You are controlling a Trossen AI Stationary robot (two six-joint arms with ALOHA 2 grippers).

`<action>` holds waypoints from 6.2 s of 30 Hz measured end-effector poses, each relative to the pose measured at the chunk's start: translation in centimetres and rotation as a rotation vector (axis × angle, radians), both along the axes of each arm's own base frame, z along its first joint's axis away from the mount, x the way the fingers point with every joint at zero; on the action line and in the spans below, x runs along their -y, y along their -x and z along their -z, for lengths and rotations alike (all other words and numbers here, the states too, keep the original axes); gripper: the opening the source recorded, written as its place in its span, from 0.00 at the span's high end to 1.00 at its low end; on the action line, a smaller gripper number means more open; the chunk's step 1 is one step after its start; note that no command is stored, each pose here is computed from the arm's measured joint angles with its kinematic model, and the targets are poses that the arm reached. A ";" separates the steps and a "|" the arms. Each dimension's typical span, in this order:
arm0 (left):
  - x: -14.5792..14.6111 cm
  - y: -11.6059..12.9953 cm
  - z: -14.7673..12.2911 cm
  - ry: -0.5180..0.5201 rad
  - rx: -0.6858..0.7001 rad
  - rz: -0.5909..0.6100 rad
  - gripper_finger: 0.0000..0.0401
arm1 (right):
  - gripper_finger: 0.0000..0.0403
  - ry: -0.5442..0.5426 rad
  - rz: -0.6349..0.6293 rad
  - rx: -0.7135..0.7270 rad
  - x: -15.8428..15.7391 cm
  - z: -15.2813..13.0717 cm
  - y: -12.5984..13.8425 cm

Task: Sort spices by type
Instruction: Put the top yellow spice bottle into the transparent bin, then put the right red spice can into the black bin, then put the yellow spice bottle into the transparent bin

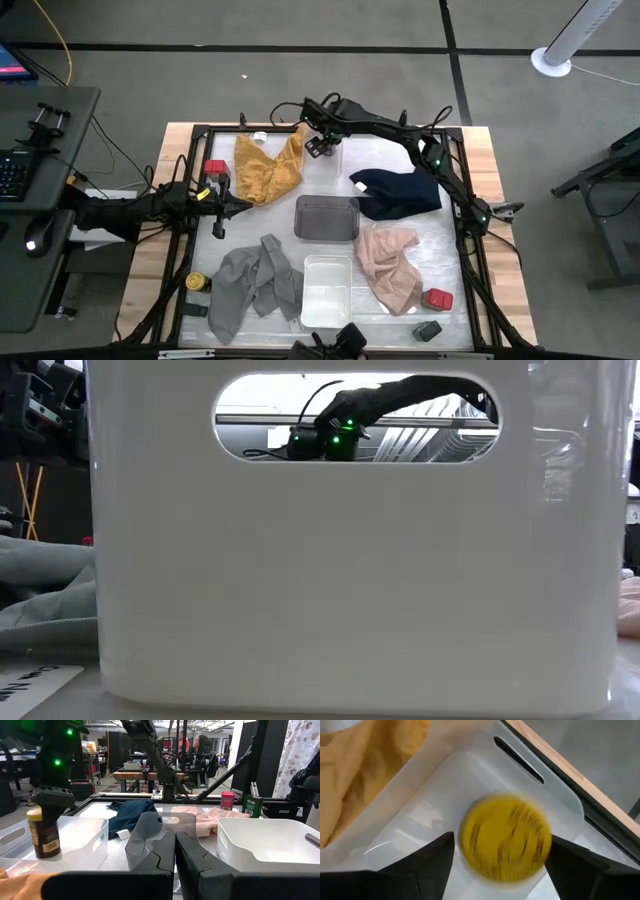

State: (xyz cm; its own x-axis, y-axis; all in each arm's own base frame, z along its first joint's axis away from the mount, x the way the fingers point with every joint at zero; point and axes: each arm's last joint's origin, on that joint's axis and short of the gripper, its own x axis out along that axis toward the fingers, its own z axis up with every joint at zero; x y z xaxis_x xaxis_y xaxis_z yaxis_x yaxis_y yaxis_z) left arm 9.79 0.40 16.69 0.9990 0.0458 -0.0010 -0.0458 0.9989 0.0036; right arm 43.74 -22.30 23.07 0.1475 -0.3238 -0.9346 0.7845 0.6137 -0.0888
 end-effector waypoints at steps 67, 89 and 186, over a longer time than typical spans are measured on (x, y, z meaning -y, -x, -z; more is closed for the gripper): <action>0.0 0.0 0.0 0.000 0.000 0.000 1.00 | 0.27 -0.552 -0.434 -0.054 -36.9 -2.0 29.7; 0.0 0.0 0.0 0.000 0.000 0.000 1.00 | 0.27 -0.425 -0.660 -0.156 -42.9 3.6 29.7; 0.0 0.0 0.0 0.000 -0.002 -0.001 1.00 | 0.39 -0.243 0.427 -0.004 -18.7 -2.8 3.2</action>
